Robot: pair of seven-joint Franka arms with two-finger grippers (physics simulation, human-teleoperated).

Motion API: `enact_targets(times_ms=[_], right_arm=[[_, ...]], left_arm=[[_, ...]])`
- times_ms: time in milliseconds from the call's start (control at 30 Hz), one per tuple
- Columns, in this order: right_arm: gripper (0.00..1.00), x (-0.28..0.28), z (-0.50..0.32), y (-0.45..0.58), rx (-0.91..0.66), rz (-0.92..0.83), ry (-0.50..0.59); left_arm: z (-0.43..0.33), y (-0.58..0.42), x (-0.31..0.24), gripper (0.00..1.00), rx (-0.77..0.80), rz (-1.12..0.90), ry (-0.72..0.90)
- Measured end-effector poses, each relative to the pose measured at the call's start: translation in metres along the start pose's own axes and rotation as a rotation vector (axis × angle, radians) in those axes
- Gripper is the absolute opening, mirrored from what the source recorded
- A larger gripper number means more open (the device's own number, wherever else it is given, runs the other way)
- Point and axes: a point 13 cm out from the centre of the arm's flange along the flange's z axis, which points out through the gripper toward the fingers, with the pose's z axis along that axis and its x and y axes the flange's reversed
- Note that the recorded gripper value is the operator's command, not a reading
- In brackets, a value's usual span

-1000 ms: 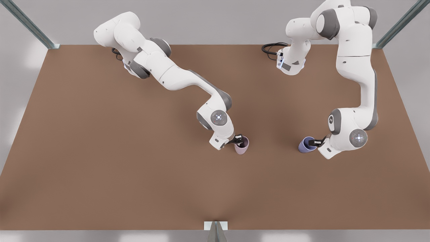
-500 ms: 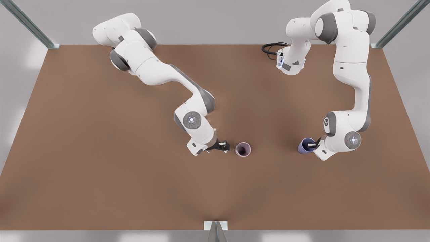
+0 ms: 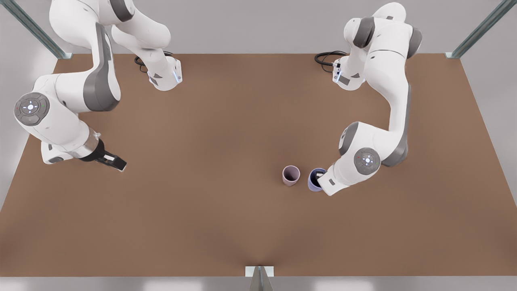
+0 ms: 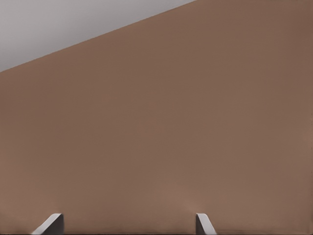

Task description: Stack the cups, with the pink cup at the bottom and the purple cup at the top

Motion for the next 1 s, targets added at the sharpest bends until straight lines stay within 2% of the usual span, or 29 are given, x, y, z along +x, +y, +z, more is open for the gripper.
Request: enact_targets(times_ms=[100,233,567,1000], right_arm=[[1.00,0.001,0.004,-0.043,0.036,-0.011,0.030],[1.00,0.034,-0.010,-0.058,0.052,-0.073,0.027],[1.00,0.032,-0.013,-0.045,0.007,-0.300,0.012],[1.00,0.026,-0.012,-0.045,-0.004,-0.455,0.003]], left_arm=[[0.015,-0.009,0.001,0.21,0.016,-0.067,0.023],[0.021,-0.011,0.001,0.21,0.023,-0.147,0.033],[0.031,-0.059,0.019,0.21,0.043,-0.239,0.070],[0.071,-0.072,0.045,0.21,0.003,-0.338,0.151]])
